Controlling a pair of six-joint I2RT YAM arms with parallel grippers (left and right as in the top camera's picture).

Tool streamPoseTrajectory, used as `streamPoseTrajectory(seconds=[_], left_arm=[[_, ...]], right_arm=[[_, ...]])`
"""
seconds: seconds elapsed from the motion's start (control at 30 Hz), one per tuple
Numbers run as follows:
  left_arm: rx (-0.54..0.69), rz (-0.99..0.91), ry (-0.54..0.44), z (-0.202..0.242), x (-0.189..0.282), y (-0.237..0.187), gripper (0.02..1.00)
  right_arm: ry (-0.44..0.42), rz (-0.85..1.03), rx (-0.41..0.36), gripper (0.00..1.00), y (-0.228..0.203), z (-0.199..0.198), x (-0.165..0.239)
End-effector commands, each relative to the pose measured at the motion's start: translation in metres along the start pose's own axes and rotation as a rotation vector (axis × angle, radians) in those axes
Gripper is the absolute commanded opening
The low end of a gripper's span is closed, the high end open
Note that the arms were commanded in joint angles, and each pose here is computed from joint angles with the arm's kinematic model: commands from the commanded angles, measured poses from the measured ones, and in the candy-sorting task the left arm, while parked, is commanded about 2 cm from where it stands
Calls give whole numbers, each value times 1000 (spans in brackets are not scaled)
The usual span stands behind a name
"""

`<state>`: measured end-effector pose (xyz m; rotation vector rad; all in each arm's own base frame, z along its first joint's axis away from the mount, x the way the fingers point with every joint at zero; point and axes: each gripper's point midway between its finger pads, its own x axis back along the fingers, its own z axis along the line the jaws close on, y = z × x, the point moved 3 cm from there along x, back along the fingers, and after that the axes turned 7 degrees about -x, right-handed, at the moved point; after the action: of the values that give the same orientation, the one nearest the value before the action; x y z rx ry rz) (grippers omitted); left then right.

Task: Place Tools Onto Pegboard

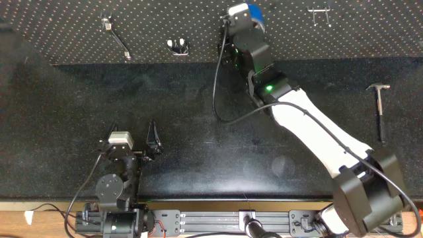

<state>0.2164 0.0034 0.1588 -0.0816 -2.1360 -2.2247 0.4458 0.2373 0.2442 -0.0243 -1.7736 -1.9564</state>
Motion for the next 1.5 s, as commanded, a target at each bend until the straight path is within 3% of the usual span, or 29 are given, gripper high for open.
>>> streamPoseTrajectory(seconds=[0.03,0.23,0.33,0.37,0.43,0.53,0.6,0.73,0.87,1.0,1.13,1.23,1.47,1.5], left_arm=[[-10,3,6,0,0,-1,996],[-10,3,6,0,0,-1,996],[-9,3,6,0,0,-1,996],[-9,3,6,0,0,-1,996],[-9,3,6,0,0,-1,996],[-10,3,6,0,0,-1,996],[-9,3,6,0,0,-1,996],[-9,3,6,0,0,-1,998],[-10,3,6,0,0,-1,996],[-9,3,6,0,0,-1,996],[-9,3,6,0,0,-1,996],[-9,3,6,0,0,-1,996],[-9,3,6,0,0,-1,996],[-9,3,6,0,0,-1,998]], right_arm=[[27,17,23,509,1,3,5],[27,114,50,527,17,-2,75],[9,114,60,555,20,-10,80],[7,142,59,625,15,-12,82],[-39,317,27,976,-17,-24,103],[-317,743,-137,976,-86,-106,169],[-485,943,-202,974,-119,-164,209],[-528,1140,-223,976,-170,-239,248],[-586,1154,-347,976,-200,-303,275],[-523,1128,-377,976,-218,-332,277],[-493,1118,-322,976,-228,-348,263],[-394,1061,-298,976,-233,-350,243],[-357,1101,-294,980,-254,-355,234],[-354,1105,-297,871,-255,-355,234]])
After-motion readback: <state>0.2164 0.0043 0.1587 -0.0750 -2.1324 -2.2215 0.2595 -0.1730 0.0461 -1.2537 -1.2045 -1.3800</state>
